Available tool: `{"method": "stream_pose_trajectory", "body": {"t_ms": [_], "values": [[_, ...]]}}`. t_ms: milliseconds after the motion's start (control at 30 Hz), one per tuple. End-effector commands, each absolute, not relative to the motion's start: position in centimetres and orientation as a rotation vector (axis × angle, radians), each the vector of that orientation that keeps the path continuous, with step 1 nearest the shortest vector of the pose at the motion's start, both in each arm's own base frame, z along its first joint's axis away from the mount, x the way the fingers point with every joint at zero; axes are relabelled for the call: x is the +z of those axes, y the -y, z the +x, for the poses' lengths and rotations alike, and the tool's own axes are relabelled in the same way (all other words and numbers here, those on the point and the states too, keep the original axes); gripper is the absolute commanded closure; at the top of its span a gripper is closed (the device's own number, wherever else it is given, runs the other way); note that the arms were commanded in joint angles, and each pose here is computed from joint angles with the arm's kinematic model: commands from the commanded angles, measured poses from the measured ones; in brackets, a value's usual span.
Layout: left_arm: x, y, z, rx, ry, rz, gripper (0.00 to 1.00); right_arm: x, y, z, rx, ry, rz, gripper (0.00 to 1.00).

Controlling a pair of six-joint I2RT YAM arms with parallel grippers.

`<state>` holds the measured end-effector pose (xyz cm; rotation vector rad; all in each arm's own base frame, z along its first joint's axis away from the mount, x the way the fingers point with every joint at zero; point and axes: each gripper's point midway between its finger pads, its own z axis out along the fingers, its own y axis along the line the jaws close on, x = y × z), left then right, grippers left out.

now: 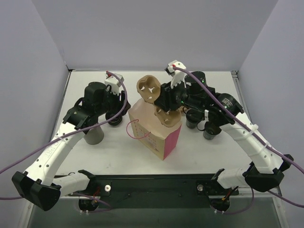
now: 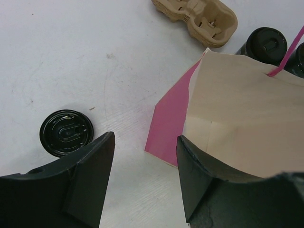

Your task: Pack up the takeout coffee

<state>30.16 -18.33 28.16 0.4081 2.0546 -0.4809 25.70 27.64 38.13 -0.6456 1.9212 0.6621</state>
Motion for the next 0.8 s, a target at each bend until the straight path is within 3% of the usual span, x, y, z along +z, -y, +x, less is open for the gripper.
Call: {"method": "stream_pose_trajectory", "body": {"t_ms": [0,267,767], "values": [[32.0,17.9,30.4,-0.526,-1.950,0.309,0.36,36.7,-29.1,24.9,0.614,-1.933,-0.704,0.69],[33.4,15.2,29.8,-0.530,-1.974,0.033,0.33,32.5,-28.3,24.5,0.472,-2.092,-0.744,0.69],[32.8,15.8,28.9,-0.594,-1.971,0.046,0.31,27.5,-27.3,24.1,0.340,-2.189,-0.811,0.69]]}}
